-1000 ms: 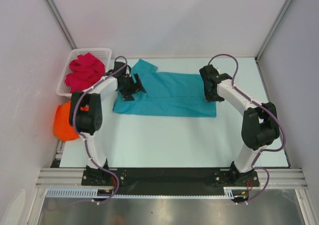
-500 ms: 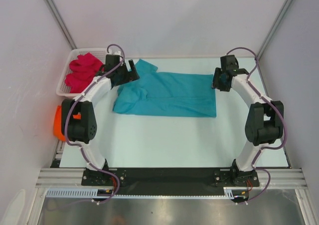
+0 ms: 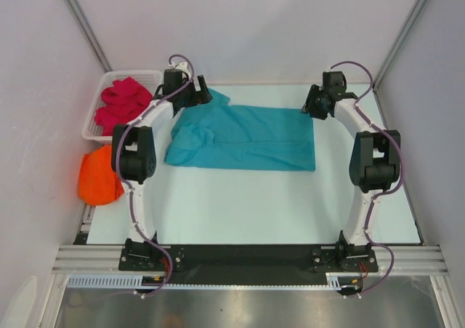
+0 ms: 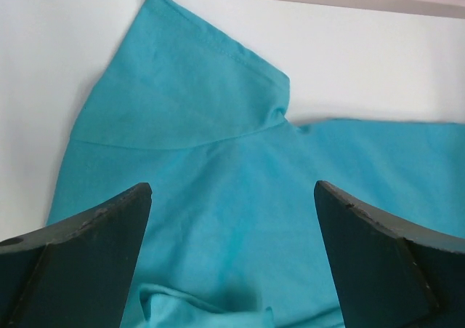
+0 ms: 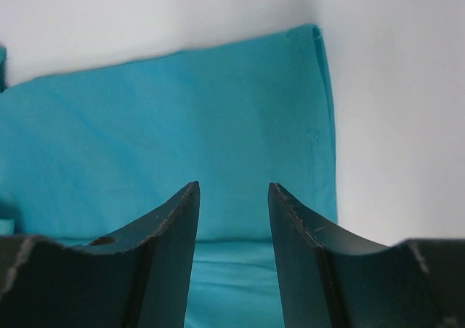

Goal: Fold and stack the t-shirts

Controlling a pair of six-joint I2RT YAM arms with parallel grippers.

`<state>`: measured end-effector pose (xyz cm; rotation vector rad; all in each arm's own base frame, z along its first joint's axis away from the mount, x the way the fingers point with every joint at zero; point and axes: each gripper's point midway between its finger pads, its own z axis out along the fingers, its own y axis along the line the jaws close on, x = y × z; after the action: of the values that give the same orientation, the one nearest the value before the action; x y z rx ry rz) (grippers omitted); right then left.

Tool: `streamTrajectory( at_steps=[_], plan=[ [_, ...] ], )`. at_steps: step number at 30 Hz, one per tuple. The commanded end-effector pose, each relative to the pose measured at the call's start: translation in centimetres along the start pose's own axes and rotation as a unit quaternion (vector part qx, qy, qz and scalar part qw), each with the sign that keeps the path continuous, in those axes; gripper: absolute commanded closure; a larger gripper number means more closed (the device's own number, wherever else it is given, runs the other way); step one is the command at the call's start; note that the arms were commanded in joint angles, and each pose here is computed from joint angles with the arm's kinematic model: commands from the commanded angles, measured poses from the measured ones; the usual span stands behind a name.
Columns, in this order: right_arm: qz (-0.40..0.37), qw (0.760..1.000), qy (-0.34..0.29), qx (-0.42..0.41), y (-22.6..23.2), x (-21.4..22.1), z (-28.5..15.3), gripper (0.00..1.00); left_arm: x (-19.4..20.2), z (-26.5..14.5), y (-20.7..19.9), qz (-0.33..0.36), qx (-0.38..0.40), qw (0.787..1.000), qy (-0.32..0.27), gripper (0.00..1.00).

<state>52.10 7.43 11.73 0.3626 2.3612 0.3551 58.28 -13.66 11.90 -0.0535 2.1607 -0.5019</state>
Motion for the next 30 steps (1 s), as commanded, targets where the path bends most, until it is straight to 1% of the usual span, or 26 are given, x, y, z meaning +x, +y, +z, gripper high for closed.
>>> streamTrajectory(
  at_steps=[1,2,3,4,5,6,7,8,9,14,15,20,22,30],
  plan=[
    [0.01,0.999,-0.036,-0.004,-0.1,-3.4,0.6,0.51,-4.4,0.8,0.1,-0.013,0.014,0.999,-0.041,0.0],
    [0.012,0.999,-0.036,-0.001,-0.6,-3.5,1.0,0.5,-4.3,1.1,1.0,-0.027,0.002,0.999,-0.038,0.0],
    [0.013,0.999,-0.036,0.004,-0.9,-3.6,1.2,0.5,-5.5,1.0,1.1,-0.029,-0.001,0.998,-0.048,0.0],
    [0.012,0.999,-0.044,0.004,-0.7,-4.2,1.1,0.48,-5.7,1.3,1.6,-0.033,-0.008,0.998,-0.049,0.0],
    [0.012,0.999,-0.042,0.008,-0.9,-4.3,1.4,0.48,-5.2,1.8,3.1,-0.046,-0.03,0.998,-0.04,0.0],
    [0.013,0.999,-0.038,0.013,-1.2,-4.1,1.8,0.48,-6.5,1.7,3.3,-0.045,-0.037,0.997,-0.053,0.0],
    [0.013,0.999,-0.037,0.017,-1.5,-4.2,2.0,0.48,-6.8,1.9,3.8,-0.049,-0.046,0.996,-0.054,0.0],
    [0.013,0.999,-0.043,0.017,-1.4,-4.9,1.9,0.48,-5.7,2.6,5.1,-0.06,-0.061,0.996,-0.035,0.0],
    [0.013,0.999,-0.036,0.022,-1.7,-4.6,2.4,0.48,-7.3,2.5,5.1,-0.062,-0.064,0.995,-0.049,0.0],
    [0.015,0.998,-0.039,0.037,-2.4,-5.0,3.0,0.48,-7.4,3.8,6.7,-0.105,-0.071,0.991,-0.035,0.0],
    [0.015,0.998,-0.039,0.039,-2.6,-5.1,3.1,0.48,-6.6,4.5,7.0,-0.114,-0.066,0.991,-0.023,0.0],
    [0.015,0.998,-0.03,0.053,-3.4,-4.5,3.9,0.48,-5.3,5.1,7.7,-0.15,-0.065,0.986,-0.006,0.0],
    [0.015,0.998,-0.028,0.055,-3.5,-4.2,4.1,0.48,-4.3,5.4,8.1,-0.177,-0.057,0.983,0.01,0.0],
    [0.015,0.998,-0.02,0.059,-3.7,-3.8,4.5,0.48,-2.3,6.1,8.1,-0.212,-0.045,0.975,0.039,0.01]
  ],
)
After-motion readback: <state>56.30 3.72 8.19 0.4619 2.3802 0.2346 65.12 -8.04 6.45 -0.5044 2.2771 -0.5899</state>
